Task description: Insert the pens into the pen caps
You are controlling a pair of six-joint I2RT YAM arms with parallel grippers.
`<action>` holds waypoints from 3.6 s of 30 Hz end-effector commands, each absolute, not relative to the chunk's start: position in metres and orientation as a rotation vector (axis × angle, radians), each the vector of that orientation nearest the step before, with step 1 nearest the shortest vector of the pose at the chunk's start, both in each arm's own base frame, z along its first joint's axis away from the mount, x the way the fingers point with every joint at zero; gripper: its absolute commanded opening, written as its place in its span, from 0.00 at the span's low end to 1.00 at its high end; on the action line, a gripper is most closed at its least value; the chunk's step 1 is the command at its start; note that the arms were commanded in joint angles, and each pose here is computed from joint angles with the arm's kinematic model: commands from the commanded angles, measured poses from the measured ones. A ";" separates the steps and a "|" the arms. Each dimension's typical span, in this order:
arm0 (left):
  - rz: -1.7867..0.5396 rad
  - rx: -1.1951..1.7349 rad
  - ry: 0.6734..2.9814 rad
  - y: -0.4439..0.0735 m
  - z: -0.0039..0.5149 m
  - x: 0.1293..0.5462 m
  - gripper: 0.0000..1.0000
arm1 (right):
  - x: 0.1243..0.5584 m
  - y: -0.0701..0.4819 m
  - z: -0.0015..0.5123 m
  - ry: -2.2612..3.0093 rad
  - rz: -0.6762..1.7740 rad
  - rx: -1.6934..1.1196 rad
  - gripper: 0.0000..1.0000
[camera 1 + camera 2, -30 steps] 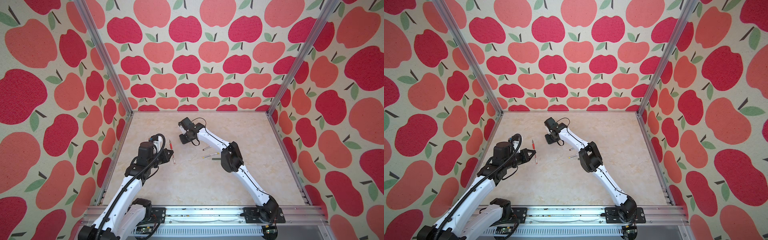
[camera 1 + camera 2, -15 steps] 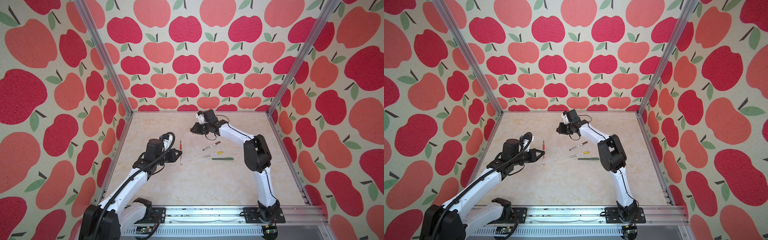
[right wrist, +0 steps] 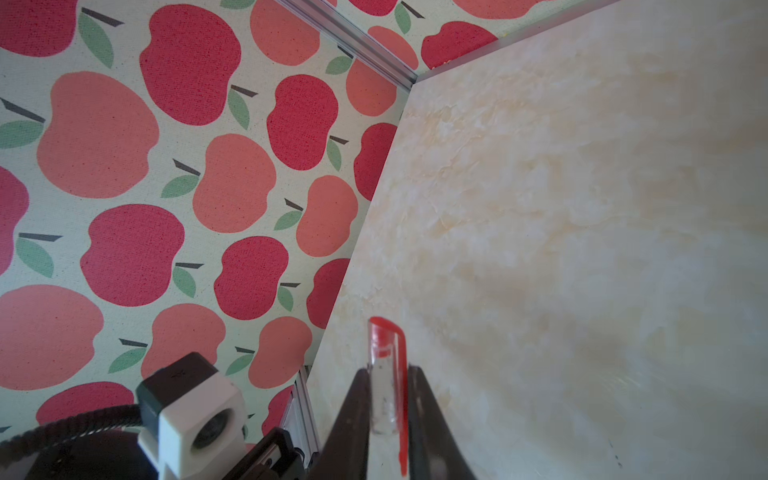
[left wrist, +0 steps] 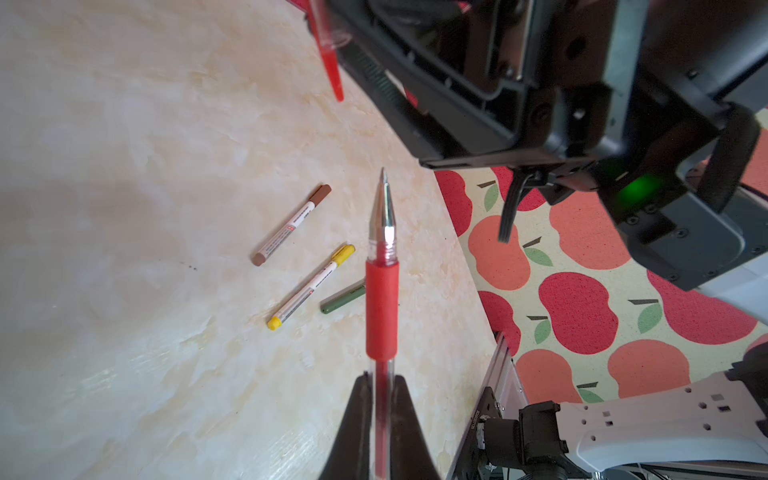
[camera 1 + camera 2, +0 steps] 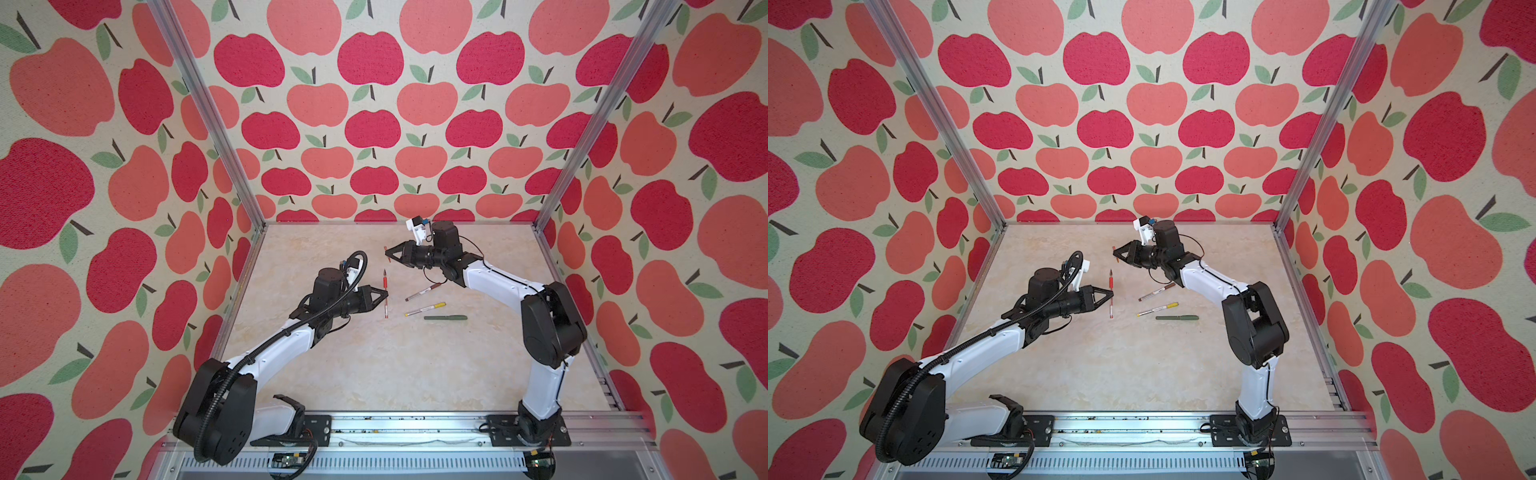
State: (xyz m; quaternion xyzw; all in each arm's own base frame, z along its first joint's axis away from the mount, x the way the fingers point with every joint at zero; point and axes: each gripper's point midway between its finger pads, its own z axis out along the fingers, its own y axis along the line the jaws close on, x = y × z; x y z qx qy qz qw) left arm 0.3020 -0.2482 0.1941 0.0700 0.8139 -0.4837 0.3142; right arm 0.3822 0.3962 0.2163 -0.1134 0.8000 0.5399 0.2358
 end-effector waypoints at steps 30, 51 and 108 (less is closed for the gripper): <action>-1.251 0.199 2.092 -0.252 0.208 0.309 0.00 | 0.340 0.396 0.251 2.093 1.488 -0.440 0.19; -1.238 0.188 2.093 -0.250 0.205 0.310 0.00 | 0.338 0.395 0.258 2.079 1.510 -0.445 0.18; -1.090 0.200 1.893 -0.231 0.256 0.326 0.00 | 0.292 0.421 0.254 1.980 1.504 -0.619 0.14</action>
